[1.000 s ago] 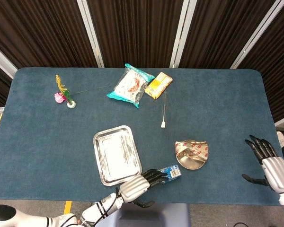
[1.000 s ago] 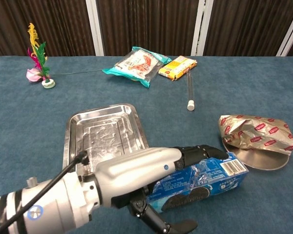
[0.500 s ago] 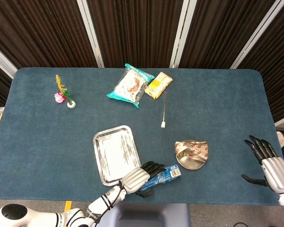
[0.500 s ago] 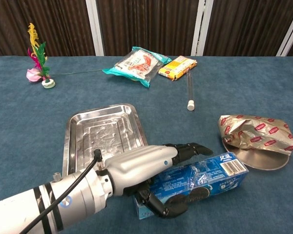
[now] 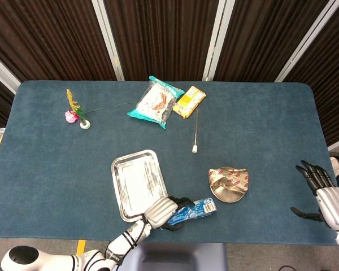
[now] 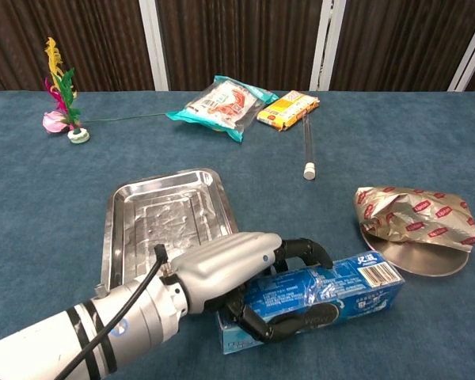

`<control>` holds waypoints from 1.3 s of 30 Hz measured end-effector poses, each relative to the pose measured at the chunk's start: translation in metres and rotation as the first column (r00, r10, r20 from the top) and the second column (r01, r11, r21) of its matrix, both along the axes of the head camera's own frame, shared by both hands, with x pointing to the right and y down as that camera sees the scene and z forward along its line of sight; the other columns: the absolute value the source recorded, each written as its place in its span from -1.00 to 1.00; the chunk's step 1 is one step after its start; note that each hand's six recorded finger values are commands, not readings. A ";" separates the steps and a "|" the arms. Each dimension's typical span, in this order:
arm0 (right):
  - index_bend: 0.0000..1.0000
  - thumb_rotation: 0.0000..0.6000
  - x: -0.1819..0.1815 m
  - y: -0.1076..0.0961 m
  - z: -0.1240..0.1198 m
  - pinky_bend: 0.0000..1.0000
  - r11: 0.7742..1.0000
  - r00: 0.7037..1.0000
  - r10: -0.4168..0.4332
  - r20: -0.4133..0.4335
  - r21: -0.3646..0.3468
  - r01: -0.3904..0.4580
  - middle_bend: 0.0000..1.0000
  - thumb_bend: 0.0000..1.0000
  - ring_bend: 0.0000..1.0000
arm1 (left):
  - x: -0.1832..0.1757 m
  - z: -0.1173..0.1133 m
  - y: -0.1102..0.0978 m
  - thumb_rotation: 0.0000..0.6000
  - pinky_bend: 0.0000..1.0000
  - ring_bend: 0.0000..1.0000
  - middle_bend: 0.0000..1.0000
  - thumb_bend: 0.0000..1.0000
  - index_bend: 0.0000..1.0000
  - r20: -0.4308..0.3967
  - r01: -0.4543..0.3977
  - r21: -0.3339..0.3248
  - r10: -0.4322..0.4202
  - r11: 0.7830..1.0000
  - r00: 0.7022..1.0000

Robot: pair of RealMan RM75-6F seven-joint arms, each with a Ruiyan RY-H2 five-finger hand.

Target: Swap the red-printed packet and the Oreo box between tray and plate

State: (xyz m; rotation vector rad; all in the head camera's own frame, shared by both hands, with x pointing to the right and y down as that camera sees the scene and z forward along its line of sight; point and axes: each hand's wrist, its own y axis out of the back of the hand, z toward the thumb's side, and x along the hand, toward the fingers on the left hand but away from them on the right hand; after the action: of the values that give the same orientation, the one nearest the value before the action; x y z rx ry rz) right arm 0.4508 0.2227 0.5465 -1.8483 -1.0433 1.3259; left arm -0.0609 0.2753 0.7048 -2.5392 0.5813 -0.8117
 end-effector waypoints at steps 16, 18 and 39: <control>-1.00 1.00 -0.007 0.004 0.008 -1.00 0.999 1.000 -0.023 -0.016 -0.030 0.023 -1.00 -0.61 -1.00 | -0.032 -0.033 -0.039 1.00 1.00 0.33 0.54 0.16 0.57 -0.098 0.129 0.143 -0.116 0.981 0.988; -1.00 1.00 -0.008 0.004 0.009 -1.00 0.999 1.000 -0.025 -0.017 -0.032 0.025 -1.00 -0.61 -1.00 | -0.044 -0.036 -0.052 1.00 1.00 0.33 0.55 0.16 0.58 -0.087 0.133 0.183 -0.119 0.974 0.989; -1.00 1.00 -0.025 0.017 0.010 -1.00 0.997 0.996 -0.076 -0.042 -0.022 0.075 -1.00 -0.61 -1.00 | -0.182 0.005 -0.091 1.00 -0.87 -1.00 -1.00 -0.32 -1.00 0.130 0.124 0.223 -0.155 0.967 0.979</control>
State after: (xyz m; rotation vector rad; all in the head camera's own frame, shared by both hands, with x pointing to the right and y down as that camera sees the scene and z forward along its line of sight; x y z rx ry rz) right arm 0.4262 0.2393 0.5569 -1.8477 -0.9323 1.3299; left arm -0.2430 0.1840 0.7098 -2.2420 0.7626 -0.9228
